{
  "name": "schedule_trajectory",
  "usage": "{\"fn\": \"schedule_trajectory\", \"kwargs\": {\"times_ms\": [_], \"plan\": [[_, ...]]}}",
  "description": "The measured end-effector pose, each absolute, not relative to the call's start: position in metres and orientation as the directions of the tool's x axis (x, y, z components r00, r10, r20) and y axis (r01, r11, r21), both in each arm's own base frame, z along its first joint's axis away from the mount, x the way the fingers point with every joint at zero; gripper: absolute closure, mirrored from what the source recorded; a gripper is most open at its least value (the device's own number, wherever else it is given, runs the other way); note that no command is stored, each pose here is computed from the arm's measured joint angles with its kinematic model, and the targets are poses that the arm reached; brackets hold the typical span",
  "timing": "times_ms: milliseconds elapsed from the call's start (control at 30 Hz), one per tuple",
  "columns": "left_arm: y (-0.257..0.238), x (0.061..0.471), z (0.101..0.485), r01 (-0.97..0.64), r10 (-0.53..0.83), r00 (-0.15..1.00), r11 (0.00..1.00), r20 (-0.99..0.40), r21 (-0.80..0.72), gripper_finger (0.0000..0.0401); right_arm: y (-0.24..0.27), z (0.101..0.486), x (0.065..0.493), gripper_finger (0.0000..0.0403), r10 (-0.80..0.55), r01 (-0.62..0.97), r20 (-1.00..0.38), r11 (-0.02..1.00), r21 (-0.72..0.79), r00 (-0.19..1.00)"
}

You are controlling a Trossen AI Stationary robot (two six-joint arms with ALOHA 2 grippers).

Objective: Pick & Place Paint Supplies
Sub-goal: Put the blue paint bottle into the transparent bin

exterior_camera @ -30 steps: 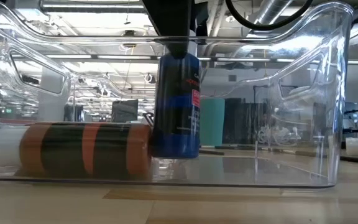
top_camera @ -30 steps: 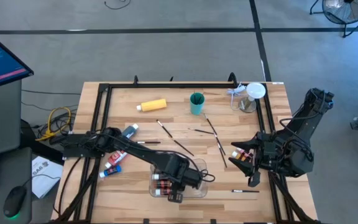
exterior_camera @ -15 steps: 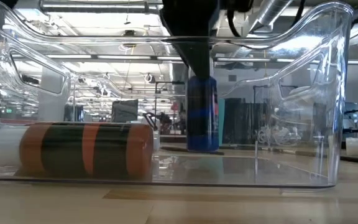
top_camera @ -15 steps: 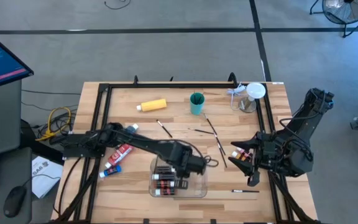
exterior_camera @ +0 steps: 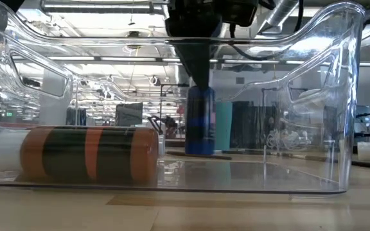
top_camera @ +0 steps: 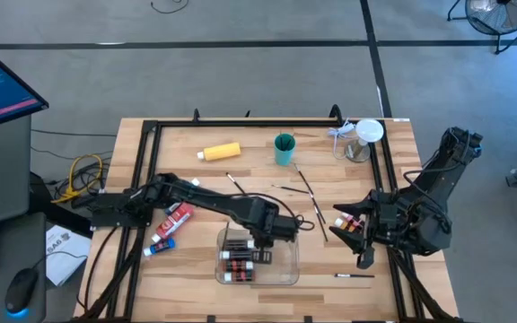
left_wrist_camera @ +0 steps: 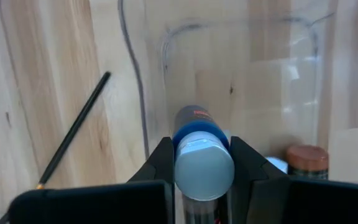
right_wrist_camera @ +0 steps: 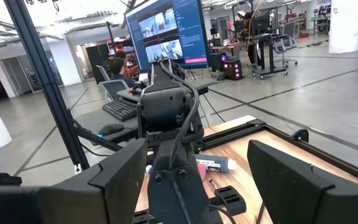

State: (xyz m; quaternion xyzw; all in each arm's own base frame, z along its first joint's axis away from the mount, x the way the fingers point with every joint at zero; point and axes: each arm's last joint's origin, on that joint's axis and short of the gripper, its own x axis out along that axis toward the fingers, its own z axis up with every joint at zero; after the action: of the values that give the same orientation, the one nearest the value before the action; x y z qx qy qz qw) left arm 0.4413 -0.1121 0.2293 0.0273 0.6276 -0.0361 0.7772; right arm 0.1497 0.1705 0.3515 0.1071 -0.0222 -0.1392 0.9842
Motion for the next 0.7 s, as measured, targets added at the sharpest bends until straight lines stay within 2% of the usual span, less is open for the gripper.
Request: {"fn": "schedule_trajectory", "kwargs": {"times_ms": [433,700], "plan": [[-0.112,0.433,0.217,0.051,0.021,0.173,0.998,-0.985,0.03,0.0359,0.17,0.351,0.151,0.0132,-0.284,0.275,0.014,0.937,0.216,0.959],[-0.107,0.427,0.23,0.017,0.04,0.194,0.999,-0.98,0.044,0.0359,0.17,0.352,0.151,0.0132,-0.284,0.274,0.013,0.937,0.216,0.959]]}}
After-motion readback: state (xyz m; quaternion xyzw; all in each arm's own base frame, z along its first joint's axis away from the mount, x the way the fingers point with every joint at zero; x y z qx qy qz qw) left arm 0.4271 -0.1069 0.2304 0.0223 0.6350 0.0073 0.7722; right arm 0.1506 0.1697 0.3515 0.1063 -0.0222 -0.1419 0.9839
